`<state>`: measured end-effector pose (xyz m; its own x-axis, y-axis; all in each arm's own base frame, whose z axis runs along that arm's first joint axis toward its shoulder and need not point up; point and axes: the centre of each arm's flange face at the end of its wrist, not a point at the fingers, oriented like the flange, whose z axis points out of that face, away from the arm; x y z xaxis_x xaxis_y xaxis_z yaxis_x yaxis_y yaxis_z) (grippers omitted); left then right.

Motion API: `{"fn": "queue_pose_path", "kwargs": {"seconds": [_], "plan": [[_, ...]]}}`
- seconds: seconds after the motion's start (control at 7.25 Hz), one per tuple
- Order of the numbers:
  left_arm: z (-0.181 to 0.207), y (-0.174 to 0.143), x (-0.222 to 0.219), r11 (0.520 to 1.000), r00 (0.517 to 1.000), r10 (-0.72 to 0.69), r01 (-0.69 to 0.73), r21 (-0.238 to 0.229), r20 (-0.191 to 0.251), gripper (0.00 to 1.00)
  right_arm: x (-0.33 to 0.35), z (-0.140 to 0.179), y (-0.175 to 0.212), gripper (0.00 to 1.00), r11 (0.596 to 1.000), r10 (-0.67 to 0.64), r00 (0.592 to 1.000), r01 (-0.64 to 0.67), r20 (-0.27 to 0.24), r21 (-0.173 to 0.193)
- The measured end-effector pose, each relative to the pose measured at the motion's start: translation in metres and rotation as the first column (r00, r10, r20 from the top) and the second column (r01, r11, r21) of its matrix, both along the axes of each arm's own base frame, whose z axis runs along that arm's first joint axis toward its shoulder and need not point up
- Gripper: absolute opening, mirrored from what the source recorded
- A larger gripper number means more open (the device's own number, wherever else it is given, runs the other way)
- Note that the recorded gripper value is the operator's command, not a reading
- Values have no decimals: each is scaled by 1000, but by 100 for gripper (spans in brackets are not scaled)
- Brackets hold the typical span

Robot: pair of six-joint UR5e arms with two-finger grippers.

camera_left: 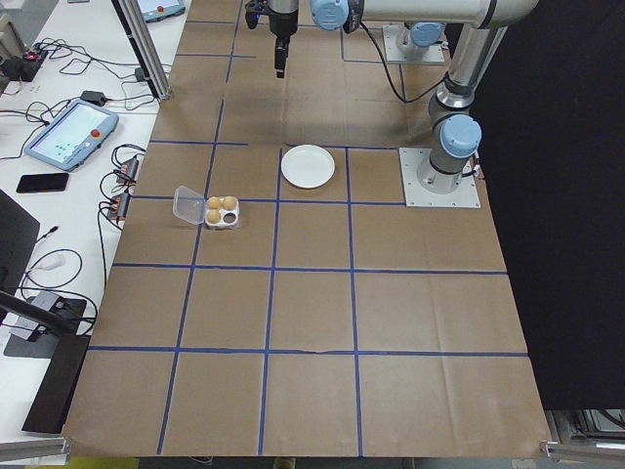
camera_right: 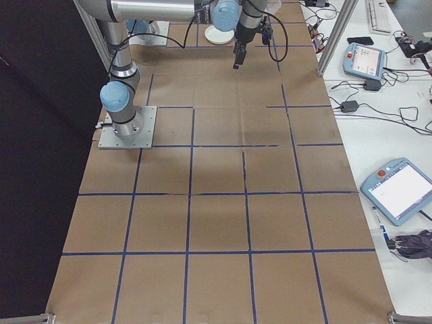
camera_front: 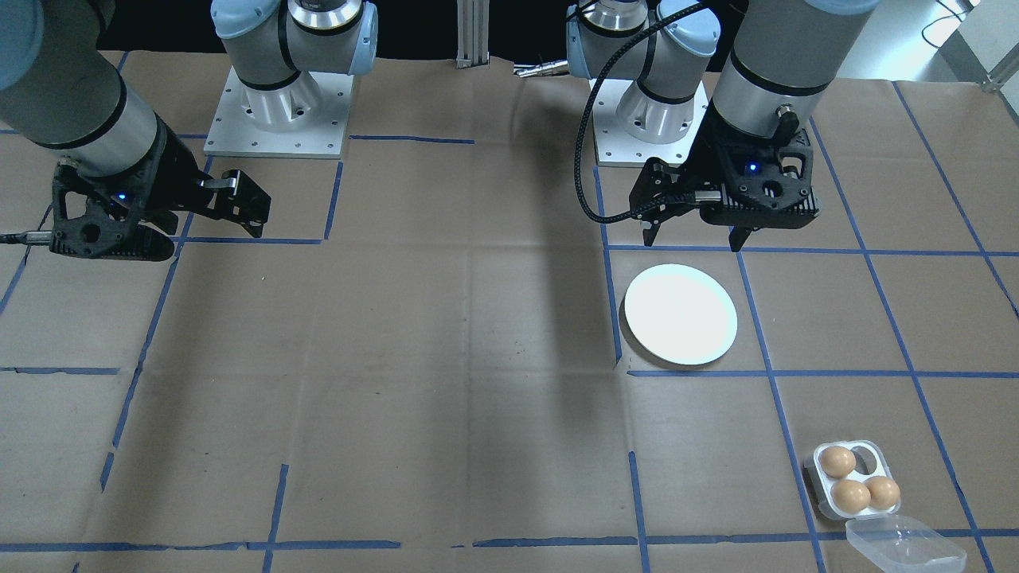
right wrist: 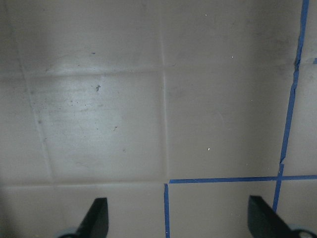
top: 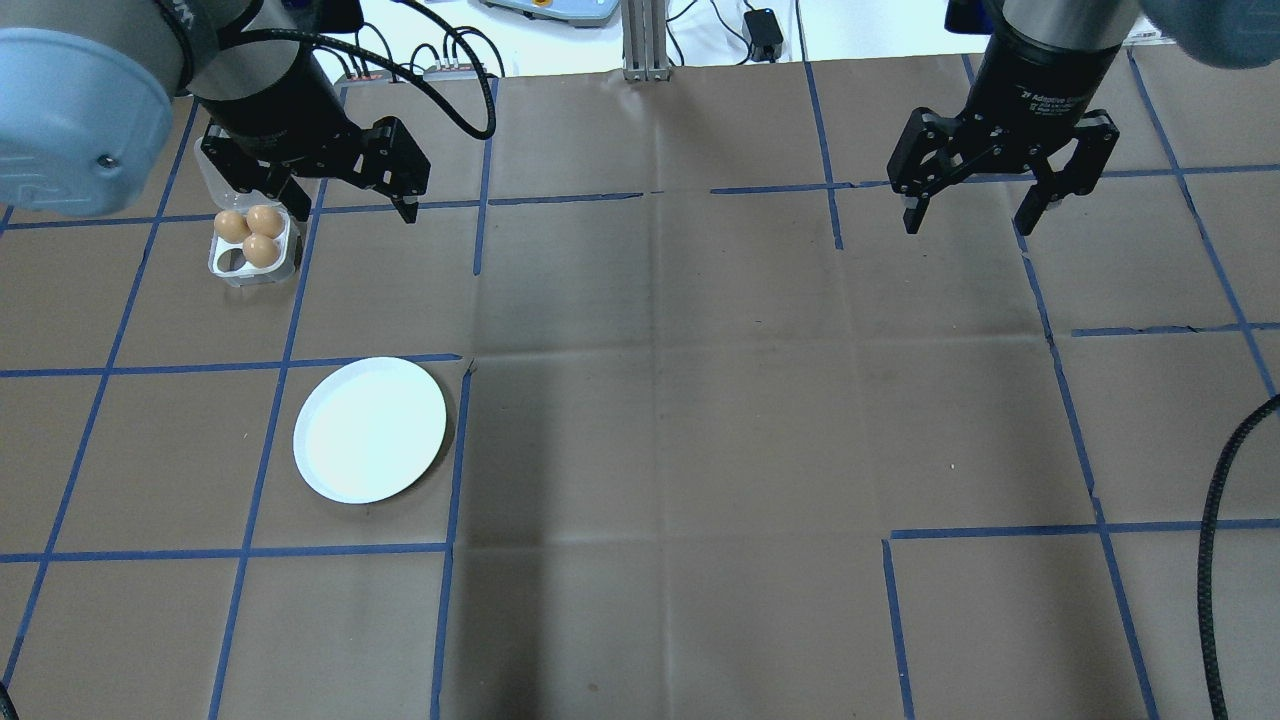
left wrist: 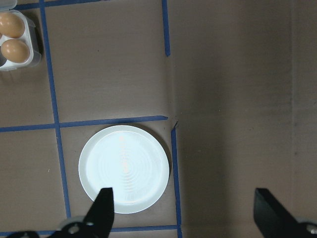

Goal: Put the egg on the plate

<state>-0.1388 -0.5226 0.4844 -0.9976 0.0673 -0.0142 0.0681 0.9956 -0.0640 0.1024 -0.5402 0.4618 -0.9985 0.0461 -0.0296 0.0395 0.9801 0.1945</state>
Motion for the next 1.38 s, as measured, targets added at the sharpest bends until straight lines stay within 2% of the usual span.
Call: {"fn": "queue_pose_path", "kwargs": {"seconds": [0.83,1.1,1.38], "plan": [[0,-4,2,1000,1000,3,-3,-6,-1,100,0,0,0,100,1000,0,1000,0,0,-1],[-4,-31,24,999,999,43,-43,-4,-5,100,0,0,0,100,1000,0,1000,0,0,-1],[-6,-77,72,993,993,113,-114,-9,-30,100,0,0,0,100,1000,0,1000,0,0,0]]}}
